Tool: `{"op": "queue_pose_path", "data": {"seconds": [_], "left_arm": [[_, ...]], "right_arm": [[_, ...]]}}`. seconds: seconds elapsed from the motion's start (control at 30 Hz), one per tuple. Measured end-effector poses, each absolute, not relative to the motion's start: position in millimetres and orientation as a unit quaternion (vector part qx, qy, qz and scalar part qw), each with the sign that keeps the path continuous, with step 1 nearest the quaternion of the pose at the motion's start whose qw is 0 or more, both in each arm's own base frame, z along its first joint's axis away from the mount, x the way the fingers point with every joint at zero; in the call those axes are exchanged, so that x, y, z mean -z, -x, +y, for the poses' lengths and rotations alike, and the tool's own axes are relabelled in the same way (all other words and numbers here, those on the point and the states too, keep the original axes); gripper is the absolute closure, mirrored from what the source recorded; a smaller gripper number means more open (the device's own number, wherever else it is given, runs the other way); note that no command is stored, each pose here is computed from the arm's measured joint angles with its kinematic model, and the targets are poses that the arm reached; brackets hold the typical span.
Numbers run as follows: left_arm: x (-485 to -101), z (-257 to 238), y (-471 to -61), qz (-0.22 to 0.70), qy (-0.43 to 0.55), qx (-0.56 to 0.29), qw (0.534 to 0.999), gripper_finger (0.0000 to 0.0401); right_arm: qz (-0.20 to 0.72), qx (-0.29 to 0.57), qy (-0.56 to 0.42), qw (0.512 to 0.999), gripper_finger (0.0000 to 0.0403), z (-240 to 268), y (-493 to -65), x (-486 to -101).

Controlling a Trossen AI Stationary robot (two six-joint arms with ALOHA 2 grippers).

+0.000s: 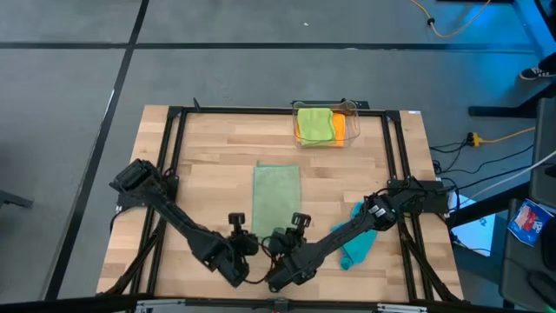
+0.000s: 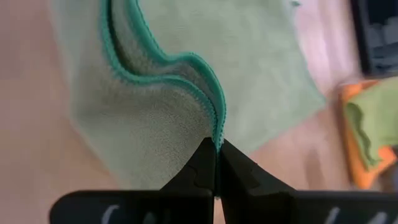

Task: Fold microfiber towels
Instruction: Fold the green microfiber towel

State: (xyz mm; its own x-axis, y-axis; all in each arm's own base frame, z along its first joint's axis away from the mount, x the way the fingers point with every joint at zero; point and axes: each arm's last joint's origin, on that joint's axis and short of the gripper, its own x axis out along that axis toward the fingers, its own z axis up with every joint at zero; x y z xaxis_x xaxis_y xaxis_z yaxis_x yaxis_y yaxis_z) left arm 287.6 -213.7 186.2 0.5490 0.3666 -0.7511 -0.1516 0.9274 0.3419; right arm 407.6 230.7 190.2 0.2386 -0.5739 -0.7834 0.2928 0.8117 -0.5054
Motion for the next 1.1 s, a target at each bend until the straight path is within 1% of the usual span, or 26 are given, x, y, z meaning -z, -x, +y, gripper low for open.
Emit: {"op": "queue_pose_path", "data": {"seconds": [0.17, 0.37, 0.5, 0.57, 0.67, 0.87, 0.97, 1.1], "left_arm": [[-186, -195, -292, 0.474, -0.149, -0.175, 0.850, 0.0401], [-186, -174, -299, 0.490, -0.186, -0.199, 0.828, 0.0401], [-187, -160, -298, 0.512, -0.214, -0.218, 0.803, 0.0401], [-191, -152, -296, 0.521, -0.228, -0.230, 0.790, 0.0401], [-200, -141, -293, 0.528, -0.231, -0.240, 0.781, 0.0401], [-222, -119, -292, 0.525, -0.217, -0.252, 0.784, 0.0401], [-229, -113, -294, 0.520, -0.213, -0.248, 0.790, 0.0401], [-233, -106, -294, 0.515, -0.210, -0.246, 0.794, 0.0401]], "right_arm": [[0.546, 0.317, 0.140, 0.763, 0.0396, 215, -410, -192], [0.557, 0.328, 0.154, 0.748, 0.0396, 192, -420, -189], [0.563, 0.331, 0.166, 0.739, 0.0396, 178, -425, -189], [0.566, 0.332, 0.170, 0.735, 0.0396, 172, -428, -188], [0.563, 0.335, 0.185, 0.733, 0.0396, 163, -431, -191], [0.554, 0.337, 0.179, 0.739, 0.0396, 149, -430, -214], [0.551, 0.336, 0.174, 0.744, 0.0396, 144, -428, -225], [0.556, 0.331, 0.165, 0.745, 0.0396, 140, -428, -231]]}}
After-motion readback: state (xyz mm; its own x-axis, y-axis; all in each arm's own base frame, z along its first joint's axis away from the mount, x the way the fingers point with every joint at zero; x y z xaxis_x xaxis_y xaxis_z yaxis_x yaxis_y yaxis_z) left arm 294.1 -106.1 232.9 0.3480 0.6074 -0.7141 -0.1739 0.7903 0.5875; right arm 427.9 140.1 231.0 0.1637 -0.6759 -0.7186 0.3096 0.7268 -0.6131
